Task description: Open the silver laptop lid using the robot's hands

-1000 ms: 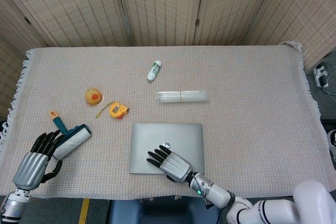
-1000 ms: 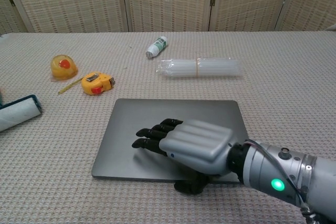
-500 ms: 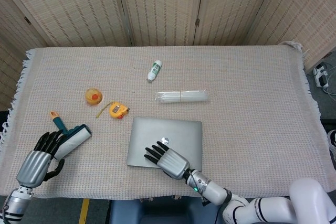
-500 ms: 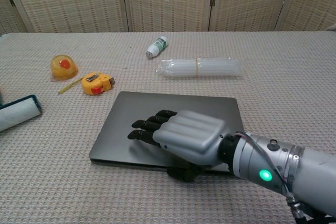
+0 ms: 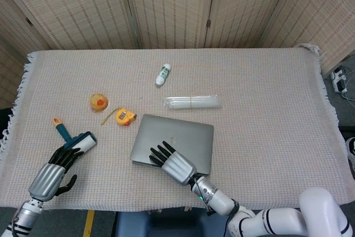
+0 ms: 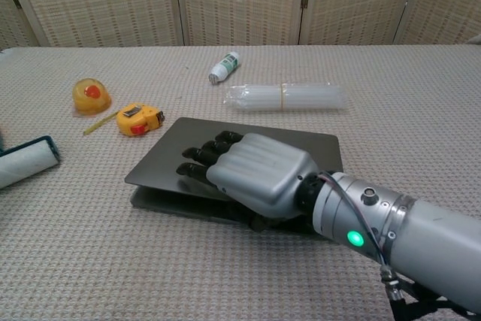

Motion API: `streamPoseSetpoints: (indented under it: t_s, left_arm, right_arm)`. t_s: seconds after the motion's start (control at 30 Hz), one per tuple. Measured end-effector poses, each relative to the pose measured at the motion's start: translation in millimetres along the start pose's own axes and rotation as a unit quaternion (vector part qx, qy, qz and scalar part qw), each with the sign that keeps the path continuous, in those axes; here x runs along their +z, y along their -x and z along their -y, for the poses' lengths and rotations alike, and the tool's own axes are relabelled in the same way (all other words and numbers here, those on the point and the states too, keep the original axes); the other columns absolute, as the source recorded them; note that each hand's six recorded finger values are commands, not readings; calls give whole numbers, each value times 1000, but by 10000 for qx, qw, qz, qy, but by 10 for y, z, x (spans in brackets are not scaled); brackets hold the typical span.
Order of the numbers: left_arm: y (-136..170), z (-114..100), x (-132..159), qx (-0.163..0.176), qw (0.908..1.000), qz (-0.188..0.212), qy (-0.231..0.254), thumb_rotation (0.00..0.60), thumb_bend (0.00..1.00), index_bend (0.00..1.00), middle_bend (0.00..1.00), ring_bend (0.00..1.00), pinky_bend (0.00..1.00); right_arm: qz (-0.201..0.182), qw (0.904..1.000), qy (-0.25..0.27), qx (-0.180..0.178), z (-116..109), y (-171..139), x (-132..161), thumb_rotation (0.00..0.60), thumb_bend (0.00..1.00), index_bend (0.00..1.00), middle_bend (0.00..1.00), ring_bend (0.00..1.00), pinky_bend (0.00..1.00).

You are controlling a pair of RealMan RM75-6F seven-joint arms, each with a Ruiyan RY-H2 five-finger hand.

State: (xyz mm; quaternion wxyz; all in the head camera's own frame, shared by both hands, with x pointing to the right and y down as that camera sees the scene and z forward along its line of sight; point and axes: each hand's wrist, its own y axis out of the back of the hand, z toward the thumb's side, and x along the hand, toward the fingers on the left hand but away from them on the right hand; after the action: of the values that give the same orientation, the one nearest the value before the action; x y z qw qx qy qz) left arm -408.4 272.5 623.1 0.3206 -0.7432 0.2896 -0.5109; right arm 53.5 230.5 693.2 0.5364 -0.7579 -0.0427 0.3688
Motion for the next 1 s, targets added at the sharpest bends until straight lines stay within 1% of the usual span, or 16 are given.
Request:
streamPoseSetpoints:
  t_s: [0.13,0.27,0.33,0.43,0.63,0.83,1.0]
  left_arm:
    - [-22,154,57,-365,9991,205,35,600,552,158,141,122,0]
    - [-74,285,134,-709,9965,427,99,600,553,102,107,83,0]
    - [-138,342,208,-858,9943,619,89,600,553,73,82,63,0]
    - [-253,401,348,-971,9911,911,75,600,553,53,63,47,0]
    - [-482,509,584,-1164,9848,1287,35,600,557,12,23,12,0]
    - [-708,626,815,-1342,9792,1518,-88,600,564,0,4,0,0]
    - [-887,683,965,-1410,9778,1553,-24,600,564,0,0,0,0]
  right_arm:
    - [172,9997,-184,-62,-74,21,-36,600,665,0,0,0,0]
    - [280,9993,-238,-90,-133,38,-57,600,664,0,0,0,0]
    - [319,9990,-279,-103,-152,43,-66,600,665,0,0,0,0]
    - [380,9986,-331,-131,-179,51,-81,600,665,0,0,0,0]
    - [473,9980,-391,-169,-219,63,-111,600,665,0,0,0,0]
    - [531,9974,-454,-197,-245,62,-129,600,665,0,0,0,0]
    - [557,9971,-488,-193,-242,65,-141,600,665,0,0,0,0]
